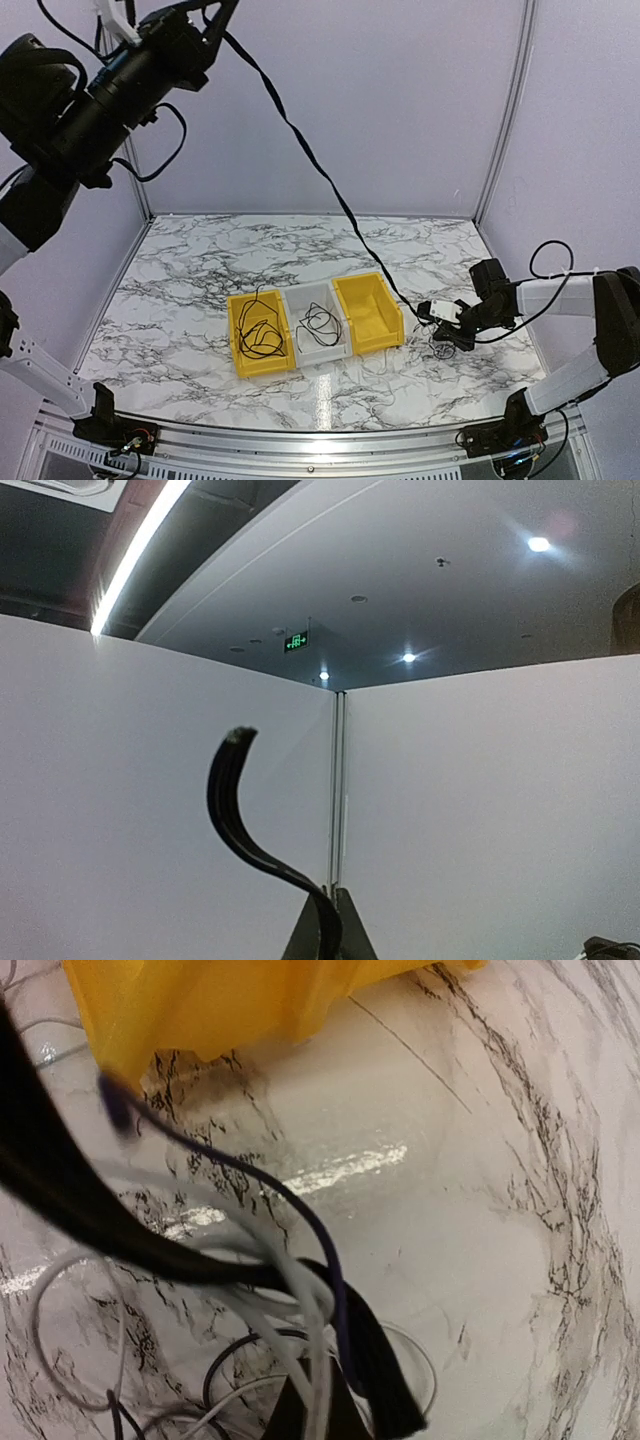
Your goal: Untangle the cables
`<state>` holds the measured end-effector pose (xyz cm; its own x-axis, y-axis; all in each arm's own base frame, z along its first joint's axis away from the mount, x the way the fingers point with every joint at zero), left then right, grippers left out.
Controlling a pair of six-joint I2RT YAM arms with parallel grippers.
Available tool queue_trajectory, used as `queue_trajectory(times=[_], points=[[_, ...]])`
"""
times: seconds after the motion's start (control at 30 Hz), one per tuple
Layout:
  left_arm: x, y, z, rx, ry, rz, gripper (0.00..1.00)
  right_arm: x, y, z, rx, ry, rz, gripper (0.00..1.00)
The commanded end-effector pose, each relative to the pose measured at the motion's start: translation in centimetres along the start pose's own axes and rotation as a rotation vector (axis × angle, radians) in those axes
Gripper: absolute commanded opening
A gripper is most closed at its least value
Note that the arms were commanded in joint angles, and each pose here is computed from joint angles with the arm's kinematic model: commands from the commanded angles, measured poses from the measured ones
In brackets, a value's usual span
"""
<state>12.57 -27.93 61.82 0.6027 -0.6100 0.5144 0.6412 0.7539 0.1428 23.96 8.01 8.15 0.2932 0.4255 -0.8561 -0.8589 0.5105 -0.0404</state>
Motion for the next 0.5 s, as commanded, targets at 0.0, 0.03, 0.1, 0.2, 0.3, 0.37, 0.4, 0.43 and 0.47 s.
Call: queue_trajectory(times=[0.0,0.03,0.1,0.2,0.3,0.37,0.4,0.43,0.47], points=[[-1.4,2.6,2.9,0.035,-0.034,0.083,0.00,0.2,-0.4,-1.1,0.035,0.069,-0.021,0.00],[-1.6,2.8,3.0,0.038,-0.031,0.089,0.00,0.2,-0.4,-1.1,0.037,0.071,-0.022,0.00],[-2.0,3.3,3.5,0.040,-0.030,0.094,0.00,0.2,-0.6,-1.1,0.043,0.075,-0.027,0.00],[-2.6,4.1,4.7,0.033,-0.046,0.103,0.00,0.5,-0.9,-1.3,0.053,0.097,-0.047,0.00],[-3.0,5.0,6.3,0.029,-0.048,0.103,0.00,0.6,-1.5,-1.8,0.068,0.109,-0.062,0.00],[-3.4,5.5,7.3,0.021,-0.049,0.100,0.00,0.5,-1.9,-2.0,0.086,0.107,-0.068,0.05],[-3.6,5.8,7.6,0.012,-0.051,0.102,0.00,0.4,-2.1,-2.0,0.097,0.103,-0.068,0.08],[-3.8,6.0,7.7,0.008,-0.049,0.105,0.00,0.3,-2.2,-2.0,0.106,0.100,-0.064,0.09],[-4.0,6.2,7.7,0.009,-0.040,0.105,0.00,0.3,-2.3,-2.0,0.114,0.096,-0.060,0.10]])
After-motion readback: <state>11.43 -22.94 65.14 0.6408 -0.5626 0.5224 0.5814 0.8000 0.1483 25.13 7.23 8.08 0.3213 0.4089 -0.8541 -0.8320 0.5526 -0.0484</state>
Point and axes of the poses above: each gripper's point midway between its finger pads, its own x axis out along the fingers, its own y axis along the line the jaws close on, z = x × y, the point moved 7 cm from there along -x, back along the fingers, and after that the axes turned 13 degrees about x, right-handed, at the moved point
